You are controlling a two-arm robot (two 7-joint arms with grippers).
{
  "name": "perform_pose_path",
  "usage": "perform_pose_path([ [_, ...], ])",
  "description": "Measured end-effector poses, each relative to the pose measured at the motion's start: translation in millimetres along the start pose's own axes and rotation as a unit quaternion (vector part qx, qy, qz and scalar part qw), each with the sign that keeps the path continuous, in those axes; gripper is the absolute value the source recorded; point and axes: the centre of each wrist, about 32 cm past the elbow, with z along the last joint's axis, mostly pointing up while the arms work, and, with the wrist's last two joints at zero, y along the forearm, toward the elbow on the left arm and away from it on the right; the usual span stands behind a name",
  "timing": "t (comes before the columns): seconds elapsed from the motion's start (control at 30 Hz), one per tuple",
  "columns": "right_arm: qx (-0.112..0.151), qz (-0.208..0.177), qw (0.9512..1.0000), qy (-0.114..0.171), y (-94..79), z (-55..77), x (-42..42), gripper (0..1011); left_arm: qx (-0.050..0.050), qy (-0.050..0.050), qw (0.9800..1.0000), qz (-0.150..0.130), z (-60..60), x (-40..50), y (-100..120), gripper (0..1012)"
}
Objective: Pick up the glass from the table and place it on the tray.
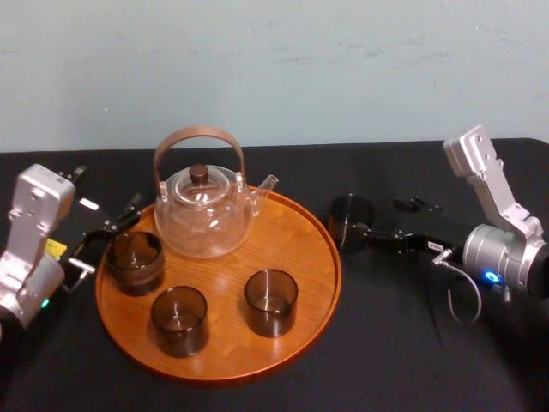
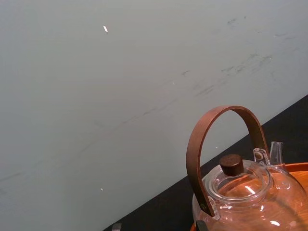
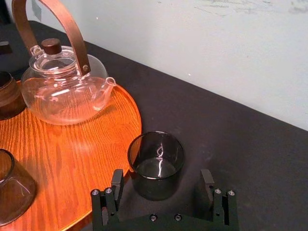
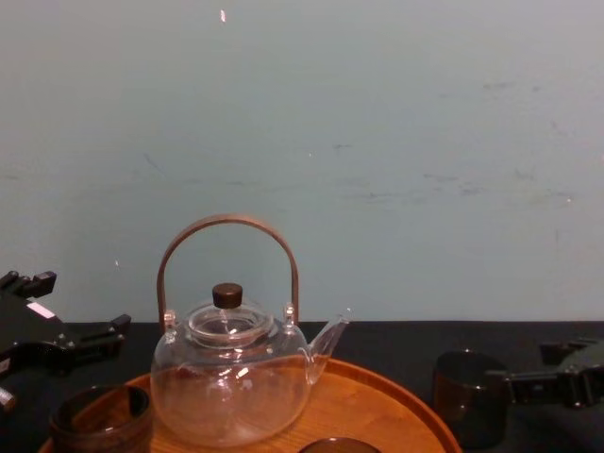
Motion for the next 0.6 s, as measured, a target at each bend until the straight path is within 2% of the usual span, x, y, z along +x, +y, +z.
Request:
perform_pose_path([
  [0.6,-0.010,0.006,0.9999,-0.010,21.8,6.3,4.5,1002,0.000,0.000,1.0000,0.000,0.0,0.0,0,1001],
])
